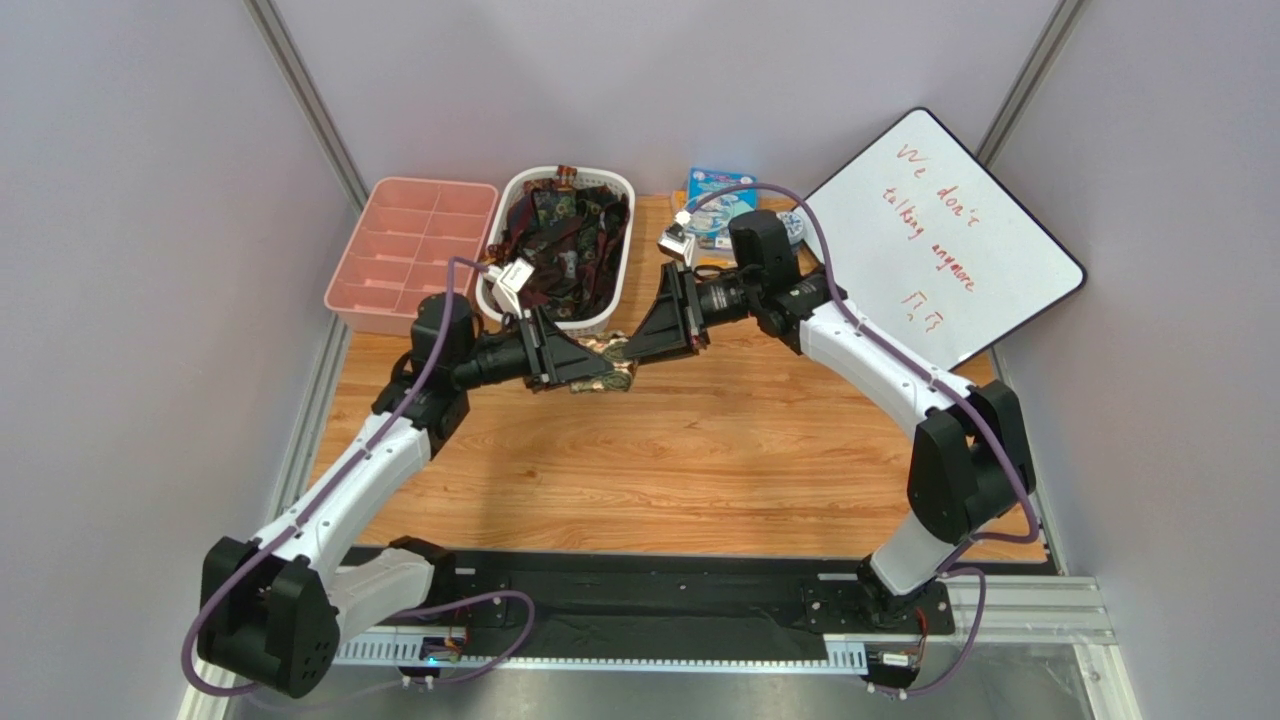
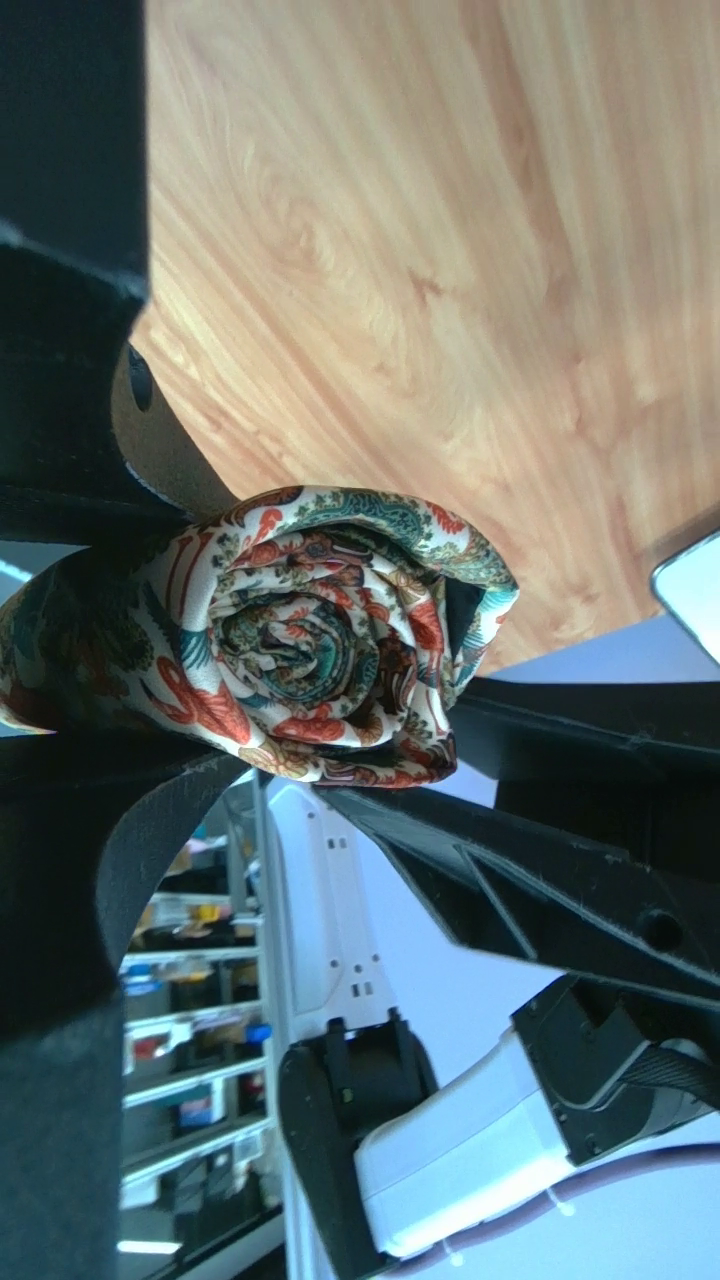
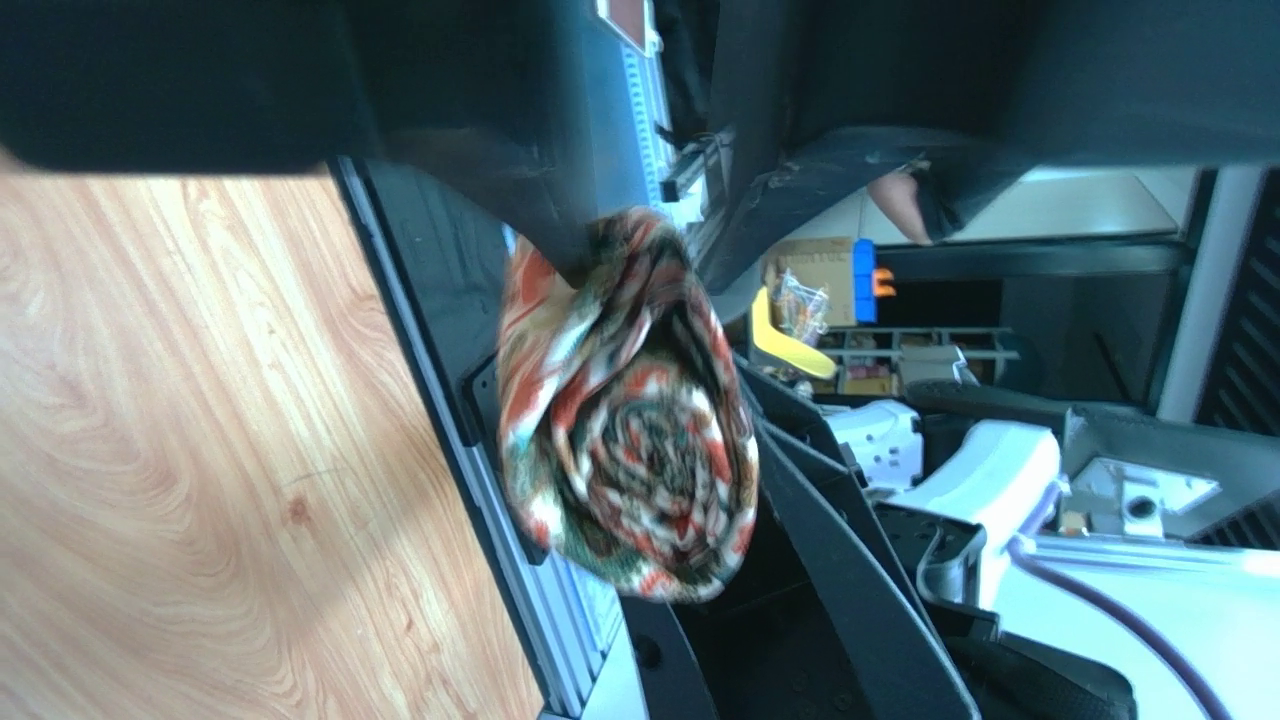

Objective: Roll the ties
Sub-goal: Move the storage box to the corner of the board.

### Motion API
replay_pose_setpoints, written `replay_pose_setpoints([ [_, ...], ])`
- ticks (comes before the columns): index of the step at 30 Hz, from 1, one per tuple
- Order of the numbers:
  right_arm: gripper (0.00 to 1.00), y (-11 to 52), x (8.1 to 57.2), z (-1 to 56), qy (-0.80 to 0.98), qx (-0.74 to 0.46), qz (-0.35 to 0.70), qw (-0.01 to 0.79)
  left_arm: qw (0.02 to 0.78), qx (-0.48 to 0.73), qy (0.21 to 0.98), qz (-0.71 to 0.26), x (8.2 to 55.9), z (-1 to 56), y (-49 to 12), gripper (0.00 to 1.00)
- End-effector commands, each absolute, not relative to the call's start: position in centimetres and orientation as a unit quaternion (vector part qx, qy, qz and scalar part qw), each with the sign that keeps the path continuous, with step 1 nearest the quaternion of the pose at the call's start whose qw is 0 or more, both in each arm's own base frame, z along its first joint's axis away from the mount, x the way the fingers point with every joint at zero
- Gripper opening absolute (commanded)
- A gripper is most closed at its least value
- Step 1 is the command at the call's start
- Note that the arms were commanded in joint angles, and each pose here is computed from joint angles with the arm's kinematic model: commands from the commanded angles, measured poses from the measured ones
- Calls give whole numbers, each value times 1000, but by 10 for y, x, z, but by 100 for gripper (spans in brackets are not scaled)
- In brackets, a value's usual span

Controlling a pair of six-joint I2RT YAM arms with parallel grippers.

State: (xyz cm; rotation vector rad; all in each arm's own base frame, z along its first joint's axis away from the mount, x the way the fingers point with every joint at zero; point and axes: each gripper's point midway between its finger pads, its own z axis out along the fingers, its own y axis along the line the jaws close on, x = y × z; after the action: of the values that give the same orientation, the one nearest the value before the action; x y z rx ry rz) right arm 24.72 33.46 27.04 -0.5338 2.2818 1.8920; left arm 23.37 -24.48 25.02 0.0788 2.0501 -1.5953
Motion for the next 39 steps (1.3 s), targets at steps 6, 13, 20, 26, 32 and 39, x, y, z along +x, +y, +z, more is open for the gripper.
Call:
replay_pose_setpoints([
  [6,96,322,276,285,771,-161,606,109,346,5,800,-491,267,269,-166,0],
  [13,100,303,294,276,786,-140,588,126,431,51,835,-338,319,280,-79,0],
  [20,100,300,290,271,791,-146,583,118,408,277,867,-79,375,266,13,0],
  [26,100,299,287,265,793,-143,582,108,403,461,787,74,415,250,59,0],
  [32,100,299,286,260,794,-138,584,96,391,575,711,107,455,224,73,0],
  [39,100,295,285,255,797,-131,582,91,365,652,656,103,480,173,75,0],
])
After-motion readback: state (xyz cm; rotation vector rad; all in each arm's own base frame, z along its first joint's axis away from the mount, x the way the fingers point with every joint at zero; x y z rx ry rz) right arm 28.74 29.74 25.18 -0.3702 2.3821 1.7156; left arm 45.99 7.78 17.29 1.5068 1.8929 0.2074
